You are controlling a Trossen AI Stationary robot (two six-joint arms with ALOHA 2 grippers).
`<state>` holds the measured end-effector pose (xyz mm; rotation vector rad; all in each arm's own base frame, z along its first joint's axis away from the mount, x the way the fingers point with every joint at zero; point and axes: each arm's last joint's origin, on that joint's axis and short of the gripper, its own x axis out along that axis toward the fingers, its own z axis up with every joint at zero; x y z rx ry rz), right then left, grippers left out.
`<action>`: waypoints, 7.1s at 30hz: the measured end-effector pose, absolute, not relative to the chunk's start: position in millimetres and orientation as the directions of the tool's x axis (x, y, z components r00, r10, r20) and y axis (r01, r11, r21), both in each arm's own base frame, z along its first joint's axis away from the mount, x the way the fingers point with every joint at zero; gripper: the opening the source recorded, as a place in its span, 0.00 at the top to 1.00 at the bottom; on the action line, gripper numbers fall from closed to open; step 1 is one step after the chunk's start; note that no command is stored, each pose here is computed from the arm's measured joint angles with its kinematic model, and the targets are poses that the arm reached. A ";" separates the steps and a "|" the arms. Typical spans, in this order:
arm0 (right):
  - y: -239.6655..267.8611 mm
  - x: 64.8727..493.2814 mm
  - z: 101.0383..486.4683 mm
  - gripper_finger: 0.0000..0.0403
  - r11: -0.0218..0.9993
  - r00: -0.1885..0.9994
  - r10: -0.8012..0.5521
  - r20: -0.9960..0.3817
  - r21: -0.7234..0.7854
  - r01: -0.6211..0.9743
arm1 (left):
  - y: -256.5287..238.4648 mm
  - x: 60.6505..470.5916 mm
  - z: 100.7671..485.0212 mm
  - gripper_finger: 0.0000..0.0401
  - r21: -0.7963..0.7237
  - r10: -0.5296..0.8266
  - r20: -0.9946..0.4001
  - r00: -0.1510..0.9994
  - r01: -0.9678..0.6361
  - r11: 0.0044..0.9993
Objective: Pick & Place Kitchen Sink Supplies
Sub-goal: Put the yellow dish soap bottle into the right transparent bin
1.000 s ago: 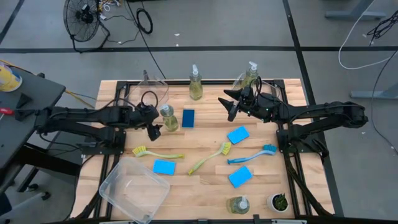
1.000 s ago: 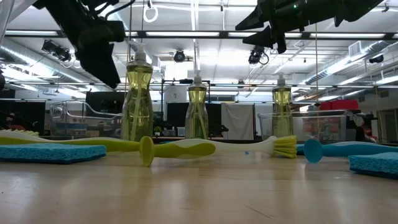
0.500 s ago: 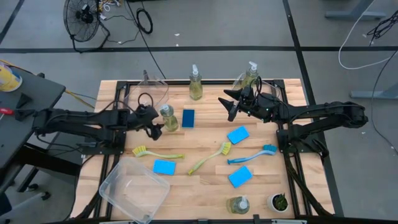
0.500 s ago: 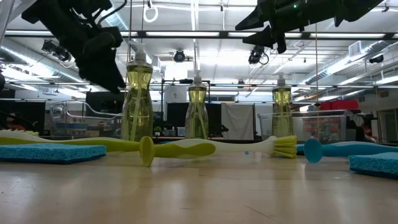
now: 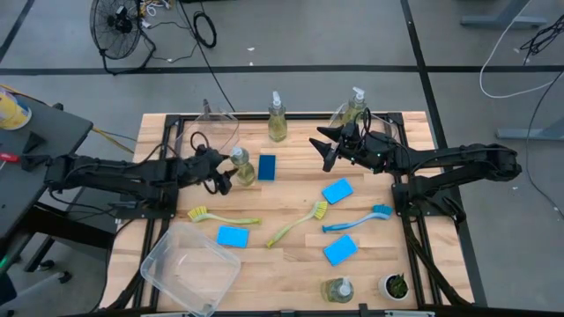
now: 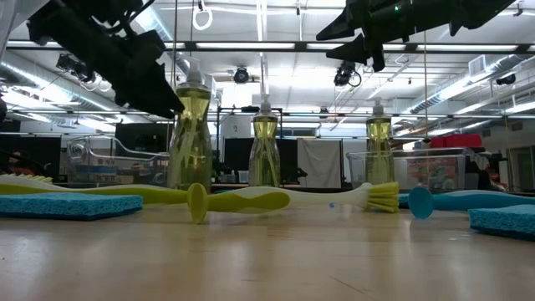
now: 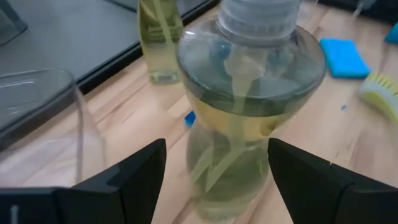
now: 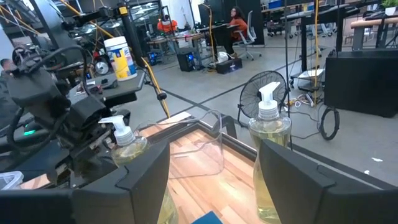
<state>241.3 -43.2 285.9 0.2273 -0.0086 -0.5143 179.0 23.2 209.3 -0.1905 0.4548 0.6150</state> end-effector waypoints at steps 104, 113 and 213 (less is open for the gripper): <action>-37.7 246.6 370.7 0.37 0.925 0.959 -0.283 -0.019 0.260 0.278 | 41.2 252.7 264.7 0.49 -0.134 0.217 -0.144 0.966 -0.236 0.963; -36.7 254.7 365.2 0.37 0.945 0.977 -0.212 -0.038 0.246 0.214 | 43.9 287.0 259.4 0.49 -0.145 0.134 -0.199 0.971 -0.164 0.976; -46.1 311.6 316.9 0.75 0.976 0.994 -0.018 -0.108 0.213 0.041 | 47.7 330.6 261.3 0.24 -0.223 0.023 -0.258 0.966 -0.082 0.971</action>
